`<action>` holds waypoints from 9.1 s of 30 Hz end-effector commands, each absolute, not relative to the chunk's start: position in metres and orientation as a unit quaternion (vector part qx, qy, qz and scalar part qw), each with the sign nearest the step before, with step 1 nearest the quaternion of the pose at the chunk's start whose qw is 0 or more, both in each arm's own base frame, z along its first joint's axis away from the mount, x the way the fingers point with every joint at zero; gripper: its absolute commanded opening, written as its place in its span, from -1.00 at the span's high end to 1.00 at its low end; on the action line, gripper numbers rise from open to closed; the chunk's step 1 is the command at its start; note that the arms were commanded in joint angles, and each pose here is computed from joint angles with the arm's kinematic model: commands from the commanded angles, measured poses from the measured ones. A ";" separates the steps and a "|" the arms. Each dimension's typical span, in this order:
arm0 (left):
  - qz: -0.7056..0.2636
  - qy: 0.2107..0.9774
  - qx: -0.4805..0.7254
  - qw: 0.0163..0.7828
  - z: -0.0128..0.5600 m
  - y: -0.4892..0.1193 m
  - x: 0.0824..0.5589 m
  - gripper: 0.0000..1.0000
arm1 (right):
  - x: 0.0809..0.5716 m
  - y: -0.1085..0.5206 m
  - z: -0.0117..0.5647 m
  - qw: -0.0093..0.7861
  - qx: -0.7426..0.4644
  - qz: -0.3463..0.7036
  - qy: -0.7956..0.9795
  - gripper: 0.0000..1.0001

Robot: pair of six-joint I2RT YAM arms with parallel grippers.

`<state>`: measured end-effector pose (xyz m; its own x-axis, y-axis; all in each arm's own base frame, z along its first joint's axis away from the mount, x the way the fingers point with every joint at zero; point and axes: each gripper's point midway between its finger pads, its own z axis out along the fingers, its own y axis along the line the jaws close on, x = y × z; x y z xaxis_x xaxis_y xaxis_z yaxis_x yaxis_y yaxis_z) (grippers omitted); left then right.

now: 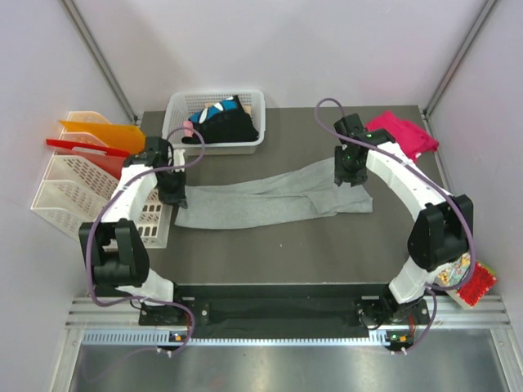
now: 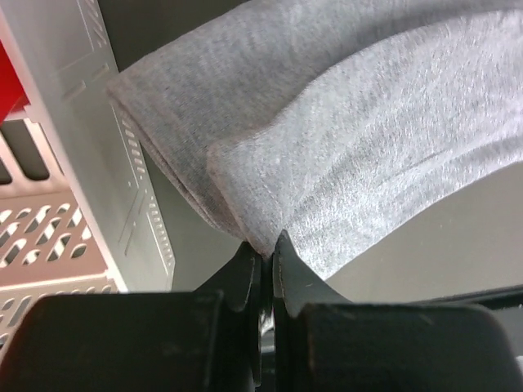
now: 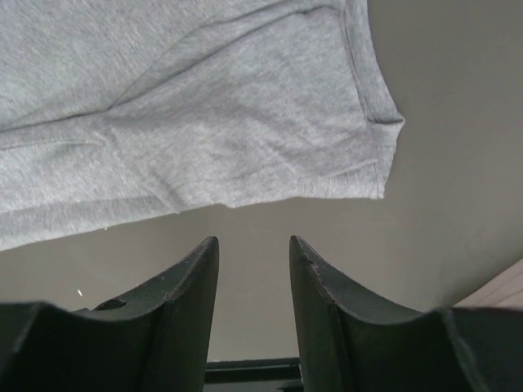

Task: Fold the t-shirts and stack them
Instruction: Fold the folded rectangular tshirt in 1/3 of the way, then rotate the tshirt 45 degrees, then grab one side of the 2/3 rectangular tshirt with right arm

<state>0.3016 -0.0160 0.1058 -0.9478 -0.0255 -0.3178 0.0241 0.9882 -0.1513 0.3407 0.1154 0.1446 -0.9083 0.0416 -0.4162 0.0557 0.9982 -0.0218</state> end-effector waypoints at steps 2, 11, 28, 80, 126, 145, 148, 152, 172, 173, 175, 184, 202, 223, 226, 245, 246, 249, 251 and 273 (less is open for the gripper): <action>-0.076 0.984 0.050 0.152 0.128 -0.020 0.298 1.00 | 0.336 0.118 0.162 0.244 0.017 0.000 0.970 0.19; -0.133 0.982 0.096 0.094 0.118 -0.114 0.335 1.00 | 0.328 0.110 0.160 0.248 0.021 -0.002 0.969 0.19; -0.125 0.951 0.266 0.093 0.094 -0.277 0.345 1.00 | 0.325 0.095 0.158 0.243 0.042 -0.008 0.969 0.18; -0.133 0.942 0.076 0.300 0.225 -0.130 0.446 -0.98 | 0.335 0.139 0.147 0.224 0.036 0.055 0.972 0.14; -0.203 0.954 0.042 0.217 0.171 -0.094 0.377 -0.98 | 0.449 0.291 0.089 0.216 -0.044 0.127 0.967 0.17; -0.257 0.954 0.086 0.130 0.119 -0.150 0.350 -0.98 | 0.433 0.220 0.144 0.258 0.003 0.084 0.962 0.15; -0.261 0.955 0.083 0.117 0.099 -0.159 0.346 -0.98 | 0.406 0.241 0.148 0.228 -0.004 0.137 0.964 0.16; -0.256 0.952 0.107 0.129 0.079 -0.177 0.355 -0.98 | 0.387 0.260 0.134 0.195 -0.004 0.166 0.967 0.16; -0.161 0.909 0.295 0.246 0.092 -0.213 0.449 -0.98 | 0.381 0.107 0.105 0.187 0.153 -0.022 0.970 0.25; -0.156 0.906 0.309 0.243 0.088 -0.213 0.446 -0.98 | 0.378 0.102 0.103 0.184 0.159 -0.029 0.970 0.26; -0.150 0.908 0.319 0.226 0.074 -0.212 0.436 -0.98 | 0.378 0.092 0.100 0.183 0.166 -0.039 0.968 0.26; -0.120 0.911 0.335 0.210 0.043 -0.199 0.428 -0.98 | 0.371 0.077 0.059 0.135 0.171 -0.079 0.973 0.28; -0.137 0.913 0.365 0.122 0.007 -0.211 0.356 -0.98 | 0.433 0.066 0.020 0.120 0.172 -0.088 0.974 0.30; -0.244 0.906 0.345 -0.038 0.023 -0.229 0.242 -0.98 | 0.524 0.095 0.042 0.206 0.111 -0.016 0.972 0.21; -0.239 0.922 0.304 0.027 0.054 -0.217 0.293 -0.98 | 0.526 0.094 0.075 0.236 0.114 -0.013 0.965 0.17; -0.021 0.939 0.065 0.336 0.251 -0.012 0.335 -0.98 | 0.234 0.278 0.152 0.293 -0.310 -0.050 0.903 -0.11; -0.035 0.943 0.071 0.323 0.244 -0.017 0.330 -0.98 | 0.223 0.283 0.150 0.290 -0.324 -0.053 0.899 -0.11; -0.038 0.947 0.074 0.310 0.236 -0.017 0.322 -0.98 | 0.195 0.305 0.147 0.293 -0.361 -0.051 0.884 -0.12; -0.057 0.950 0.087 0.296 0.230 -0.024 0.317 -0.98 | 0.193 0.314 0.144 0.296 -0.366 -0.057 0.881 -0.11; -0.077 0.949 0.163 0.257 0.196 -0.031 0.307 -0.98 | 0.207 0.381 0.069 0.238 -0.375 -0.116 0.888 -0.08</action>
<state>0.3080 -0.0312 0.1841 -0.8525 0.2405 -0.4642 0.3160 0.9444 -0.0910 0.1940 0.3895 0.0542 -0.5901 -0.7465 -0.3073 -0.6598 0.6654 -0.3493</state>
